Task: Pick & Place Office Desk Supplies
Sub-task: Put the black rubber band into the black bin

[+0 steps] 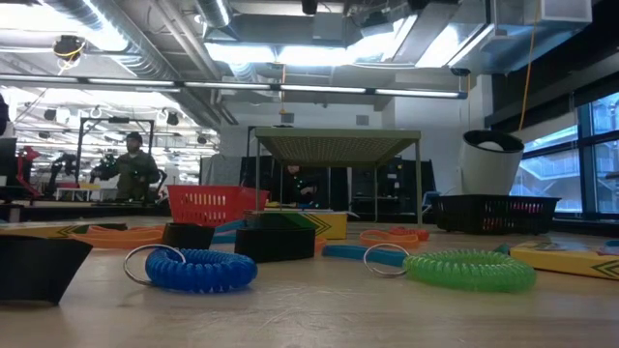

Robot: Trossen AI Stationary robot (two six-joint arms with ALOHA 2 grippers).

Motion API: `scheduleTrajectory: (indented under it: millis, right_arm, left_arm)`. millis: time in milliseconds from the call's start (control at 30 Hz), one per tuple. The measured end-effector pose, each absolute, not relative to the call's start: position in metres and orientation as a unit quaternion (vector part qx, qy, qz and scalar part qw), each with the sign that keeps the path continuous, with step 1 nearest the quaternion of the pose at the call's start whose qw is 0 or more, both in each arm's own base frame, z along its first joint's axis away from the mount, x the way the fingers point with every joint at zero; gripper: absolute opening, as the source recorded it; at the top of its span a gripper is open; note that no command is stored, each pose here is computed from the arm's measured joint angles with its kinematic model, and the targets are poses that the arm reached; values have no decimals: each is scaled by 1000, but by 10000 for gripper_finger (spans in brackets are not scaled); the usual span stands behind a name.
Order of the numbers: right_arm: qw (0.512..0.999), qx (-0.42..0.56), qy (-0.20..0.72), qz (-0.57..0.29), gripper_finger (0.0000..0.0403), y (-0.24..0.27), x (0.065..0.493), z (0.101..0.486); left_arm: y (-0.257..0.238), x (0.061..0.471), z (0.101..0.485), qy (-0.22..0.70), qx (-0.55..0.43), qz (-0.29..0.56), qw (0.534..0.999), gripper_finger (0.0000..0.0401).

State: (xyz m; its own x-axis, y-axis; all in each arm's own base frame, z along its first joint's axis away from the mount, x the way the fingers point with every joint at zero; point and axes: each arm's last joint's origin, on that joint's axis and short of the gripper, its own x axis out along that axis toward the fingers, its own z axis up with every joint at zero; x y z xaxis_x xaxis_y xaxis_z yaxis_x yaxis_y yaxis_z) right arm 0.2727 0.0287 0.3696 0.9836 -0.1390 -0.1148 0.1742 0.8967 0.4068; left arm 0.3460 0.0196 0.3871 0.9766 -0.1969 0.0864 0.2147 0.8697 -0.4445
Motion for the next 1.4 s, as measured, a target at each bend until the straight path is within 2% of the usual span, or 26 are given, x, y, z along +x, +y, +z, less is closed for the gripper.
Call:
scheduleTrajectory:
  millis: [333, 433, 567, 867, 967, 1233, 1400]
  right_arm:
    - [971, 218, 38, -94, 84, 27, 279, 366]
    - [971, 217, 39, -97, 65, 27, 279, 366]
    - [974, 202, 36, -98, 12, 27, 279, 367]
    - [971, 216, 30, -97, 5, 27, 278, 368]
    - [971, 219, 26, -96, 4, 26, 276, 370]
    - [970, 225, 9, -91, 3, 25, 266, 379]
    - [970, 225, 15, -94, 2, 24, 263, 379]
  left_arm:
    - [19, 346, 389, -26, -234, -111, 966, 2]
    - [19, 346, 388, -25, -235, -110, 965, 2]
    - [19, 346, 390, -29, -237, -115, 964, 2]
    - [20, 345, 391, -34, -254, -101, 961, 4]
    - [20, 342, 394, -40, -251, -100, 962, 19]
    - [26, 333, 402, -50, -253, -94, 962, 103]
    - [32, 332, 405, -44, -274, -98, 956, 140]
